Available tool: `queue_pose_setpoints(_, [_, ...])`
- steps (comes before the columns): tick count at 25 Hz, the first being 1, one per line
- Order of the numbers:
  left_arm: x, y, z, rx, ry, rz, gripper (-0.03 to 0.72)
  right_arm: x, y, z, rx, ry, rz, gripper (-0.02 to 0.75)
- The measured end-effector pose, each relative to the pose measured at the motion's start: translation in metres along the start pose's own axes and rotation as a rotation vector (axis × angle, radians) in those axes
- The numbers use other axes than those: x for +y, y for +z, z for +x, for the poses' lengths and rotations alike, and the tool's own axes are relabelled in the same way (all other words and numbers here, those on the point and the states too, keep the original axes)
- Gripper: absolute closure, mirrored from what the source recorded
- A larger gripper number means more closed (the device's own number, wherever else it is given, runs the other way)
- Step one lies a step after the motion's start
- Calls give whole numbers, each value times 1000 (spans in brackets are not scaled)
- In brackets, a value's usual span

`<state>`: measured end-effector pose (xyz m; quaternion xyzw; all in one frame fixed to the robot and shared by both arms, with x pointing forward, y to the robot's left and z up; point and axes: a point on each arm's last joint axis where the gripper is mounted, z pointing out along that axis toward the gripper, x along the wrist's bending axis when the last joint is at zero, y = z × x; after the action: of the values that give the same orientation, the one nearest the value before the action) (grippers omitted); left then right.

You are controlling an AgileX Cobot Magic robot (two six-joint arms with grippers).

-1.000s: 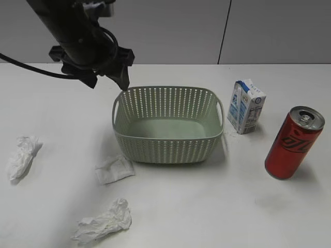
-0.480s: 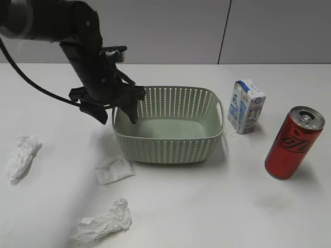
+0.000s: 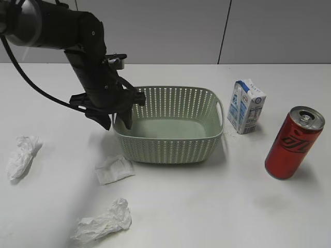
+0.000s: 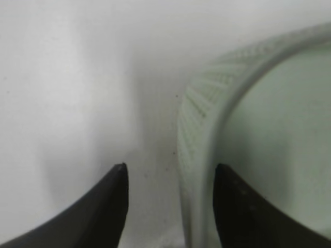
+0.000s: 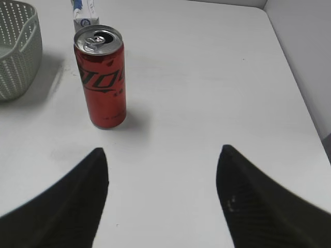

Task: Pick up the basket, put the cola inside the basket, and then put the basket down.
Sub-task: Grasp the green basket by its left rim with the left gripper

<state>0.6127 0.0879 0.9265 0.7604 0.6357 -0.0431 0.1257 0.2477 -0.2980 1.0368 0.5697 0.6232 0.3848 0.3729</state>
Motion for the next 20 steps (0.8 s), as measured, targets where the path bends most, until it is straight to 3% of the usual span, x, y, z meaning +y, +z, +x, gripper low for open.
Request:
queue_pose_setpoints(4, [-1, 3, 1, 12, 2, 18, 344, 0, 0, 0, 0, 0, 0, 240])
queue_pose_setpoints(20, [-3, 0, 2, 35, 12, 68, 690, 0, 0, 0, 0, 0, 0, 240])
